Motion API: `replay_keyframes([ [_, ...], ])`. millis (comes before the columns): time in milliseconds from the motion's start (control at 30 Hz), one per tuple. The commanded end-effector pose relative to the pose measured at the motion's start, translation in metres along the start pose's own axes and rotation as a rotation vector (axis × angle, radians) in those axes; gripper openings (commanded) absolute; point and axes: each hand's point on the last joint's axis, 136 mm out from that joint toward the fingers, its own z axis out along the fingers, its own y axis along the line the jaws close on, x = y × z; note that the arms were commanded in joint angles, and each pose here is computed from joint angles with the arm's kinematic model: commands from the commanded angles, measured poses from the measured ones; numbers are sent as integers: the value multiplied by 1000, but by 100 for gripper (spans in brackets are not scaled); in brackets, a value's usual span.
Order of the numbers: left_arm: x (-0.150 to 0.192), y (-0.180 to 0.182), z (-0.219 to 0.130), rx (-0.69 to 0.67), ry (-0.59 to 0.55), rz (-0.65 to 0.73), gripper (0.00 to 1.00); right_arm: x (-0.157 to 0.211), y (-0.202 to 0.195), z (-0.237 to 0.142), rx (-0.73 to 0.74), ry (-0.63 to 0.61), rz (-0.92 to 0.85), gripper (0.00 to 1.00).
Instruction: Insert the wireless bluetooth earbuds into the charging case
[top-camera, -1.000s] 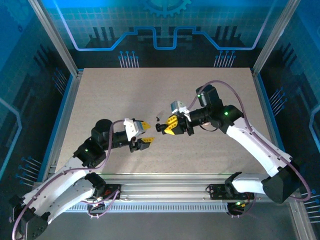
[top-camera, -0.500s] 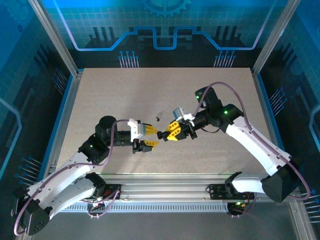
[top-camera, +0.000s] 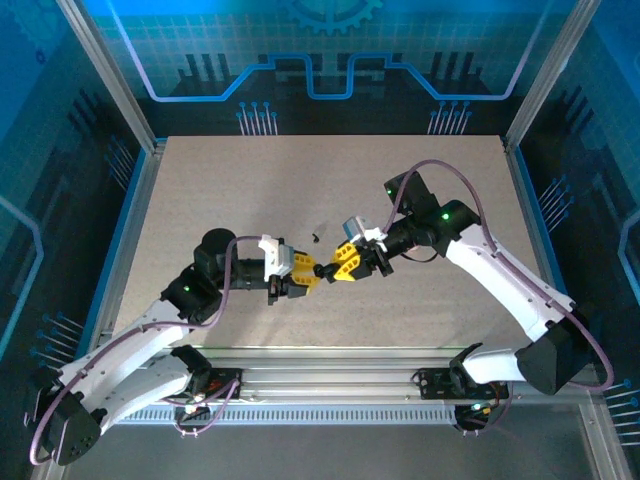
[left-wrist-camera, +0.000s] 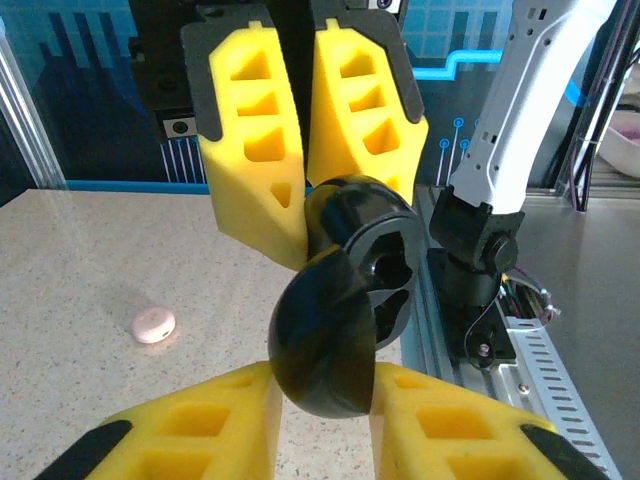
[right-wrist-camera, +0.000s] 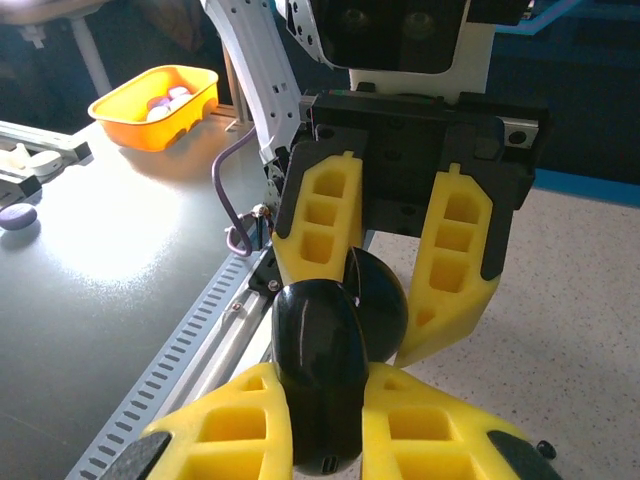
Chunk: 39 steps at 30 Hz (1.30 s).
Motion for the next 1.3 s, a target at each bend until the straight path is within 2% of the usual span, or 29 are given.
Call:
replay_keyframes([
  [0, -24, -7, -1, 35, -50, 65, 25, -4, -6, -3, 7, 0, -27, 9],
  [67, -25, -6, -1, 34, -50, 66, 25, -3, -7, -3, 5, 1, -24, 9],
  [133, -25, -5, 0, 31, -52, 68, 31, -2, -7, -2, 2, 1, -21, 9],
  [200, -25, -3, 1, 25, -52, 68, 33, -2, -8, -2, 3, 1, -24, 9],
  [533, -25, 4, 4, 4, -38, 67, 18, 0, -14, -3, 17, 10, -33, 9],
  [800, -26, 5, 3, -1, -30, 76, 15, 0, -21, -9, 38, 11, -31, 9],
  [900, -26, 8, 3, -23, -21, 74, 15, 1, -25, -10, 53, 20, -20, 16],
  [1000, -19, 20, 2, -89, 33, 56, 14, 5, -31, -12, 92, 54, -2, 29],
  [1100, -4, 31, -1, -150, 144, 38, 14, 13, -38, -18, 165, 126, 0, 39],
  [1267, 28, 39, -10, -183, 373, 21, 15, 27, -43, -32, 284, 262, -68, 46],
])
